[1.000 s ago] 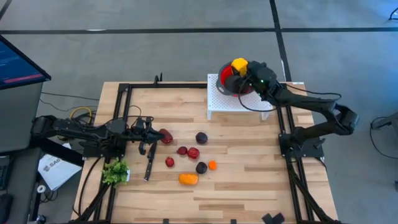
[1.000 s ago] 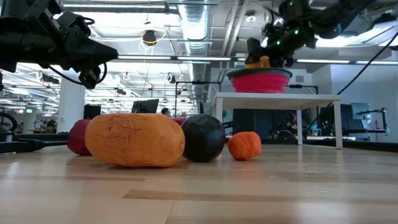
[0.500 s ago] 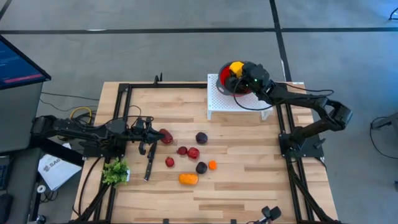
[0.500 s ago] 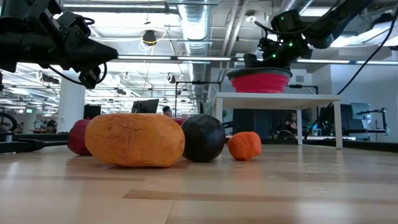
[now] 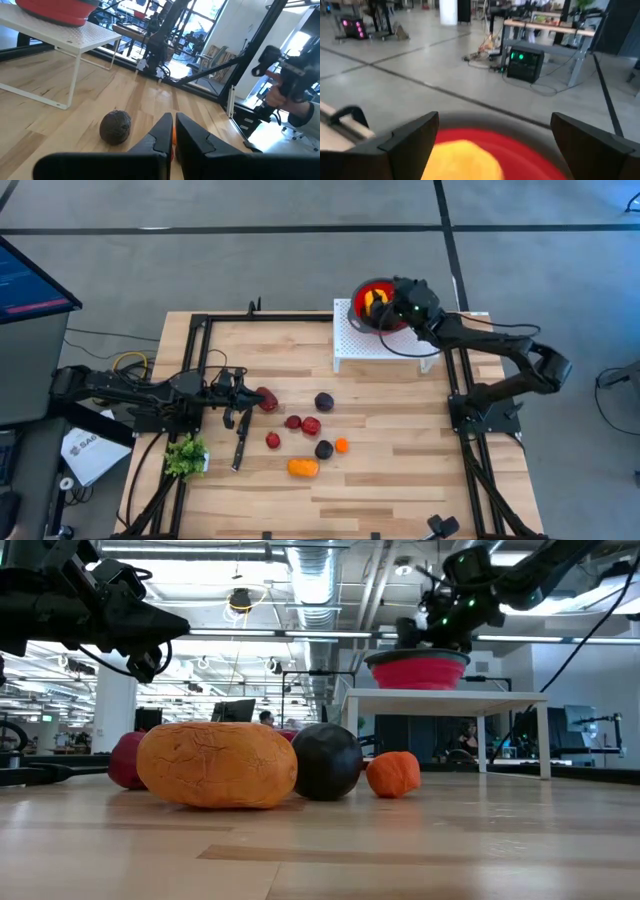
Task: Pick & Place Fruit
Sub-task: Put the top purple plum into the orange strainer bowl on the shelf
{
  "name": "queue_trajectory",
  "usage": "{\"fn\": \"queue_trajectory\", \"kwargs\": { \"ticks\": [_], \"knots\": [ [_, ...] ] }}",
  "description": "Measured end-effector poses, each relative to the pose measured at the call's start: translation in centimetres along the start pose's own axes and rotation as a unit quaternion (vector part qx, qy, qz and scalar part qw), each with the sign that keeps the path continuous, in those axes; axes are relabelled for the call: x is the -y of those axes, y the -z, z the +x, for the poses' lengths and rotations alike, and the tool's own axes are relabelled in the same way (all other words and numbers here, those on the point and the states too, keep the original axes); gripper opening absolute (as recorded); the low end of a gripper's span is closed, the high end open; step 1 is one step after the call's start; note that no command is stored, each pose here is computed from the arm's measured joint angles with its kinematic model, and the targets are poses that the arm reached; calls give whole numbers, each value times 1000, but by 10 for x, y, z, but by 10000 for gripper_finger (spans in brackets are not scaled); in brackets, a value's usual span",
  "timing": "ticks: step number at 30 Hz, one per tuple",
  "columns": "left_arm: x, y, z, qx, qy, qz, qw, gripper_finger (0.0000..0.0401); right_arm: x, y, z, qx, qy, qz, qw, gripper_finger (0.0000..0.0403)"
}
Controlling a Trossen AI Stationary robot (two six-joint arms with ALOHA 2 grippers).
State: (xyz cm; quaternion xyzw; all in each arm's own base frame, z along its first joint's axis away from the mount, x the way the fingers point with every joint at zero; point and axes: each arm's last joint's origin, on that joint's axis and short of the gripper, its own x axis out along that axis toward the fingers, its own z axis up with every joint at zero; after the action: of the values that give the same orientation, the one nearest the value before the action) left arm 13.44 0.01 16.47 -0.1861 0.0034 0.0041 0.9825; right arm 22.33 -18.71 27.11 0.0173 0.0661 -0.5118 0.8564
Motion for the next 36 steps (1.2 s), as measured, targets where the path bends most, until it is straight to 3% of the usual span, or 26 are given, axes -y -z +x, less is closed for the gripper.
{"fn": "queue_trajectory", "kwargs": {
  "ticks": [6,12,21,24,31,36],
  "knots": [
    [0,0,0,0,0,0,1000,17,-21,-29,-45,52,-68,3,996,358],
    [0,0,0,0,0,0,1000,17,-78,-26,-108,42,-204,-52,977,318],
    [0,0,0,-1,3,0,1000,17,-169,52,-193,-28,-294,-153,943,282],
    [1,0,0,-7,18,0,1000,17,-192,85,-209,-52,-309,-156,937,282],
    [1,-1,0,2,8,-14,1000,17,-224,150,-214,-73,-313,-160,933,282],
    [1,-1,0,3,9,-26,1000,17,-244,163,-200,-61,-301,-210,928,281]
  ]
}}
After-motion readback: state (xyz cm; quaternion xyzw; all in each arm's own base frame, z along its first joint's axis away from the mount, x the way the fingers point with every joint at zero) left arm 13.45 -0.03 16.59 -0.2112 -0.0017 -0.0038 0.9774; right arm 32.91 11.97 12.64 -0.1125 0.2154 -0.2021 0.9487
